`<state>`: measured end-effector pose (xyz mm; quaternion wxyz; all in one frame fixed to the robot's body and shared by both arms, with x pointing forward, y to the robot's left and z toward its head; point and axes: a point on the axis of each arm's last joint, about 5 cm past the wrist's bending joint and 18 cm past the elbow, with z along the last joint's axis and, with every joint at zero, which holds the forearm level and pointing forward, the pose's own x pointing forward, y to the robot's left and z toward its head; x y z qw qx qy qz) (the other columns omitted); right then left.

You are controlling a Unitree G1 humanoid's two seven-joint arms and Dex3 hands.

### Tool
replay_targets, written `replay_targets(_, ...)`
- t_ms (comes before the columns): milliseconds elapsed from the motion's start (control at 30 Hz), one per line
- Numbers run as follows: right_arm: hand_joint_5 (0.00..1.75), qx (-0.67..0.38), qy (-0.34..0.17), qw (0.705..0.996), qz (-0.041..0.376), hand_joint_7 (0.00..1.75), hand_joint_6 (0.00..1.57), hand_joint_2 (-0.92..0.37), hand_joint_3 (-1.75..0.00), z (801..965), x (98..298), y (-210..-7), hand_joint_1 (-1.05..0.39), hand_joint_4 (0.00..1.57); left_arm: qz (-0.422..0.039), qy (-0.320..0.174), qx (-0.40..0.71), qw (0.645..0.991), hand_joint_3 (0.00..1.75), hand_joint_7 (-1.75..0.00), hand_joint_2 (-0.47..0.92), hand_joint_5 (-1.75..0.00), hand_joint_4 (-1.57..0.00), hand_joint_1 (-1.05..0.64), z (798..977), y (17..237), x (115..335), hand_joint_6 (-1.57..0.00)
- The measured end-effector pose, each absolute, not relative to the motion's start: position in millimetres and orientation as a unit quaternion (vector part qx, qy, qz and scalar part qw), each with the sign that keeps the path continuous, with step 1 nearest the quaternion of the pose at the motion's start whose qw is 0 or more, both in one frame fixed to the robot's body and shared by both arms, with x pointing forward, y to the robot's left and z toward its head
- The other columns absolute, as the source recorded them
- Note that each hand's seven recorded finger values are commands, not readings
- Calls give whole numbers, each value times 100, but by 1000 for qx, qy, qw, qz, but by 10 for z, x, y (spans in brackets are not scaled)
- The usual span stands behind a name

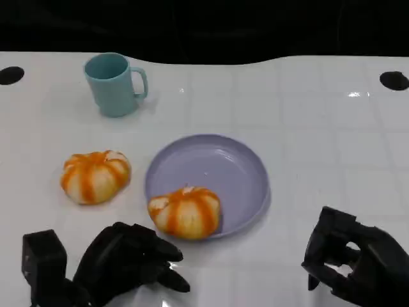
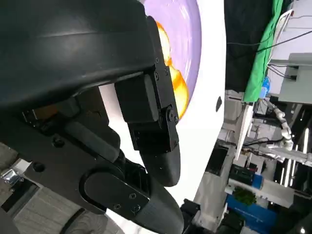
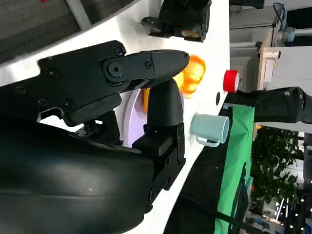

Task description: Grasp the bread from the table and place it into the plate.

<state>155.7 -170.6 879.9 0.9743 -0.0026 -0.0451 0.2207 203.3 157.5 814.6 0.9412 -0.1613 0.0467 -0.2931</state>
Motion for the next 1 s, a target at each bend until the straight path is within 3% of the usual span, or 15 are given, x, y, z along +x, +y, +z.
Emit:
replay_targets(200, 175, 10, -47, 974, 219, 175, 57, -92, -16, 8811, 1558, -1709, -39, 75, -293, 47, -161, 941, 0, -3, 73, -22, -157, -105, 8148, 1578, 2023, -157)
replay_targets(400, 175, 53, -43, 970, 232, 175, 62, -92, -13, 8701, 1562, -1703, -37, 81, -293, 46, -162, 941, 0, -3, 72, -22, -157, -105, 8147, 1583, 2022, -156)
replay_targets(1000, 175, 63, -68, 971, 219, 175, 61, -92, -14, 8592, 1616, -1639, -38, 78, -288, 56, -157, 943, 0, -2, 74, -21, -157, -105, 8109, 1623, 2032, -157)
